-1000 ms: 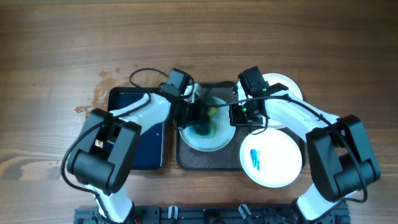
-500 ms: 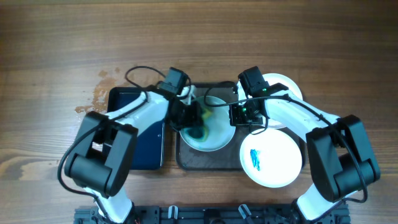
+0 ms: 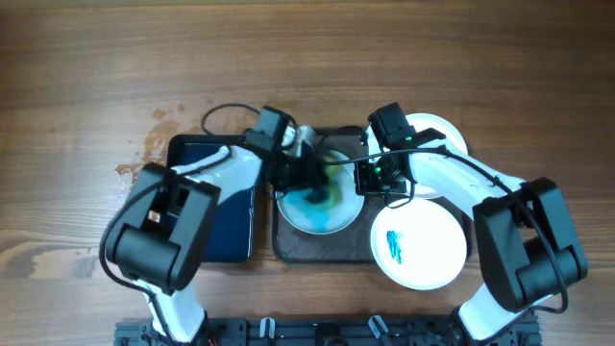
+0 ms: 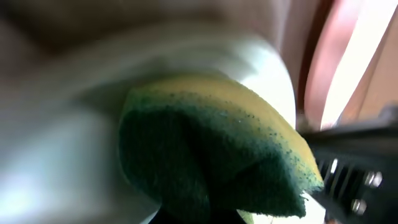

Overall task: Clean dirty plates on tray and stack at the side
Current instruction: 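Scrub the held plate's surface with the sponge in the left gripper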

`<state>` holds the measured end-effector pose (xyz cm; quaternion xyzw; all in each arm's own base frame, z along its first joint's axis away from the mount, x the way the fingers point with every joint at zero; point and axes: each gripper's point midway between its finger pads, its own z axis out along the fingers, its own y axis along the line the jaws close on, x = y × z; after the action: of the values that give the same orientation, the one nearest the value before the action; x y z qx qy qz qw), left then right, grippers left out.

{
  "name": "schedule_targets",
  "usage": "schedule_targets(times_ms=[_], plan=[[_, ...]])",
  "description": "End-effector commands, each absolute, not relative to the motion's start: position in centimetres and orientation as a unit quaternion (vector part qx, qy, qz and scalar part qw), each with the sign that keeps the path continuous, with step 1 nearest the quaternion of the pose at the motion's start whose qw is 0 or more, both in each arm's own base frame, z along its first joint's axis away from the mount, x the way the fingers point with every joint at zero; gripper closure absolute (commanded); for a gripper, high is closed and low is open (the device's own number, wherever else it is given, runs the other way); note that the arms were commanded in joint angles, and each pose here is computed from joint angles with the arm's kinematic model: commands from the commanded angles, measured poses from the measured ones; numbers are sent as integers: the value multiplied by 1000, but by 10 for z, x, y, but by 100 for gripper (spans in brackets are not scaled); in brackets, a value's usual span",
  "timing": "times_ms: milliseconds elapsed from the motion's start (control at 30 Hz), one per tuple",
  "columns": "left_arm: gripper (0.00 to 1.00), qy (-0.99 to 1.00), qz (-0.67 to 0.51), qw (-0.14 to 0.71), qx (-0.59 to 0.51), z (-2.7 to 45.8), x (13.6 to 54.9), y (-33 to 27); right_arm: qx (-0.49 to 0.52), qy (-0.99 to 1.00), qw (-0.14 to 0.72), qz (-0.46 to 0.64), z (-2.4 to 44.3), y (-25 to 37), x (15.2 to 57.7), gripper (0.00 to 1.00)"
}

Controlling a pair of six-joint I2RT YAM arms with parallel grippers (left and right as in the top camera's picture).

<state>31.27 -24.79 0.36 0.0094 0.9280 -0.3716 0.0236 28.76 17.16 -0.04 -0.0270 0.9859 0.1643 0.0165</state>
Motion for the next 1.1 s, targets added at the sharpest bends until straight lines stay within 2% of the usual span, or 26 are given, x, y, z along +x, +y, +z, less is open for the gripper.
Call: schedule_targets(times_ms=[0, 133, 300, 467, 533, 733, 800, 933, 1067], plan=[[96, 963, -257, 65, -44, -35, 335, -199, -14, 990, -18, 142, -16, 162, 272, 96], [96, 976, -203, 49, -63, -46, 327, -176, -14, 990, -20, 142, -16, 162, 272, 96], [96, 995, -34, 3, -90, -63, 292, -115, -15, 990, -19, 142, -16, 162, 272, 96], [96, 995, 6, -51, -86, -62, 263, -101, -15, 989, -16, 143, -16, 163, 273, 95], [96, 996, -18, -76, -43, -60, 252, -111, -16, 990, -16, 143, -16, 163, 273, 96], [96, 964, -210, -144, 81, -40, 212, -195, -16, 990, -16, 143, -16, 163, 273, 96], [96, 959, -211, -153, 108, -39, 200, -209, -15, 990, -17, 142, -16, 162, 273, 96], [96, 954, -216, -136, 154, -41, 190, -235, -15, 990, -18, 142, -16, 162, 272, 96], [96, 955, -243, -81, 149, -40, 214, -258, -13, 990, -25, 139, -16, 161, 269, 96]])
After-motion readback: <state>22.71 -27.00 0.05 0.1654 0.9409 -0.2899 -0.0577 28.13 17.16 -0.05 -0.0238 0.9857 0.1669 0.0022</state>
